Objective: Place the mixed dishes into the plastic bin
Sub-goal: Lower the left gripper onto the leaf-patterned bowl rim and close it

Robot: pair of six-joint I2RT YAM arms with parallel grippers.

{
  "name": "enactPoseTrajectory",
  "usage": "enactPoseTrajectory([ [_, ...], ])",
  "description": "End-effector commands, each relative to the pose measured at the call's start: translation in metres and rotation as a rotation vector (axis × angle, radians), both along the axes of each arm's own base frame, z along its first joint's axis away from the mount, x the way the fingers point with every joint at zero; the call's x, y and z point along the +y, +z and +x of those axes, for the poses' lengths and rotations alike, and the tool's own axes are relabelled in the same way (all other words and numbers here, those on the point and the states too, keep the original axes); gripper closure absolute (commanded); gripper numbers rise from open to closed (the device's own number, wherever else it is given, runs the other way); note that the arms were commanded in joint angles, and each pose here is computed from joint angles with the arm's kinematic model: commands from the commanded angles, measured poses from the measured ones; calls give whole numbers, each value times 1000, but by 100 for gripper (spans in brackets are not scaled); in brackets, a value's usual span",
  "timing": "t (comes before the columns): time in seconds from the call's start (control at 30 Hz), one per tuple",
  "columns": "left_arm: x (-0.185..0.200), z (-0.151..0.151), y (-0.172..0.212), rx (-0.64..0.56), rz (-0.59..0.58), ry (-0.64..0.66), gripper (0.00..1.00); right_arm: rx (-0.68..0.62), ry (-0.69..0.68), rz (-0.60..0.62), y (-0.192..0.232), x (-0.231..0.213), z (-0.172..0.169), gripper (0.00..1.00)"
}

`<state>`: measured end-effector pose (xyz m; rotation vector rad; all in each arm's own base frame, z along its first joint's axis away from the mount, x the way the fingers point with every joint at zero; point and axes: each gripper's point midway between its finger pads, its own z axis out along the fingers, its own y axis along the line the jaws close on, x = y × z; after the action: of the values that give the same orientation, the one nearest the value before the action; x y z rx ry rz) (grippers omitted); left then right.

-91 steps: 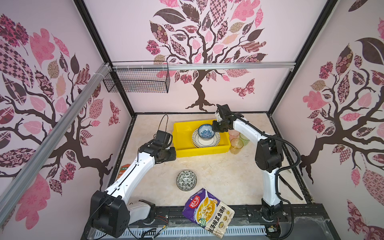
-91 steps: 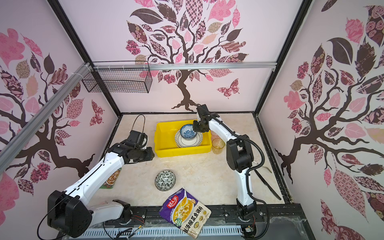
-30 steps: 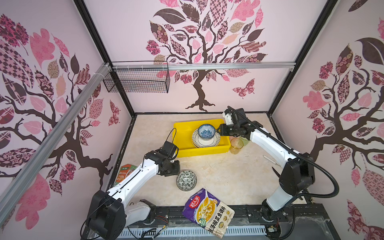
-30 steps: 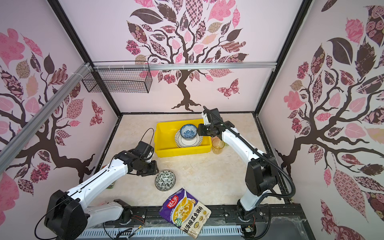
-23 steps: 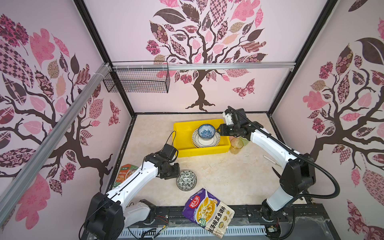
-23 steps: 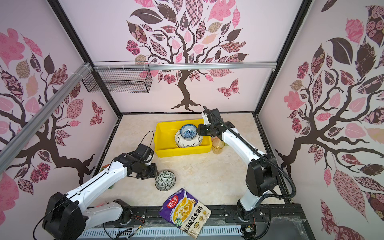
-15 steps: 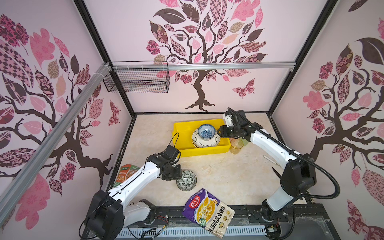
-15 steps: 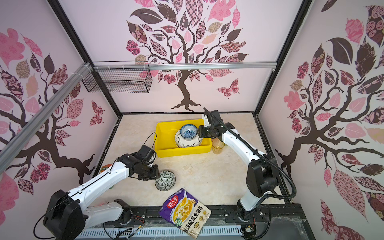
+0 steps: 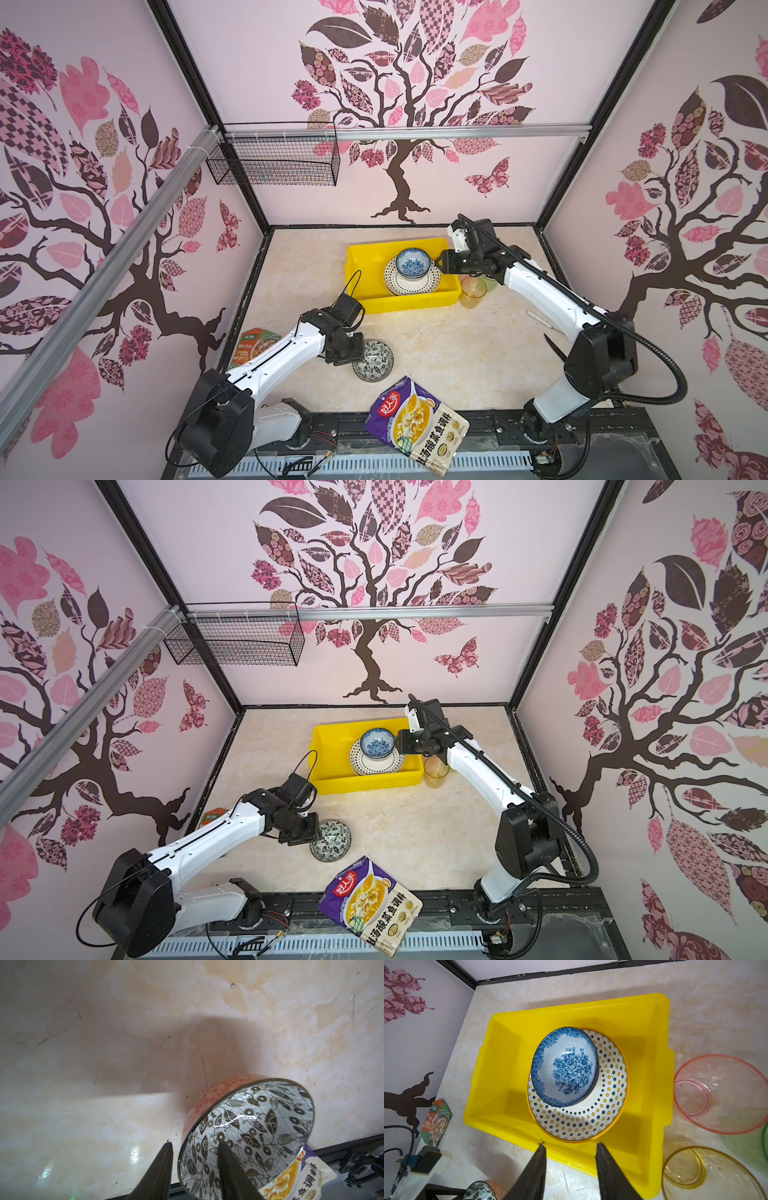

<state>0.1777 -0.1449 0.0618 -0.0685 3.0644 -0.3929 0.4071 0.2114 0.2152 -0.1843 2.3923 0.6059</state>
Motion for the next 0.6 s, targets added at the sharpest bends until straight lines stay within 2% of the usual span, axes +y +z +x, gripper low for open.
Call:
enactPoseTrajectory([
  [0.0,0,-3,-11,18,5,0,60,-38,8,2,15,-3,-4,58],
  [0.13,-1,-2,-16,26,10,-8,61,-39,10,1,15,-3,-4,58],
  [0.57,2,-1,-22,29,33,-10,75,-27,14,6,12,-1,-4,58],
])
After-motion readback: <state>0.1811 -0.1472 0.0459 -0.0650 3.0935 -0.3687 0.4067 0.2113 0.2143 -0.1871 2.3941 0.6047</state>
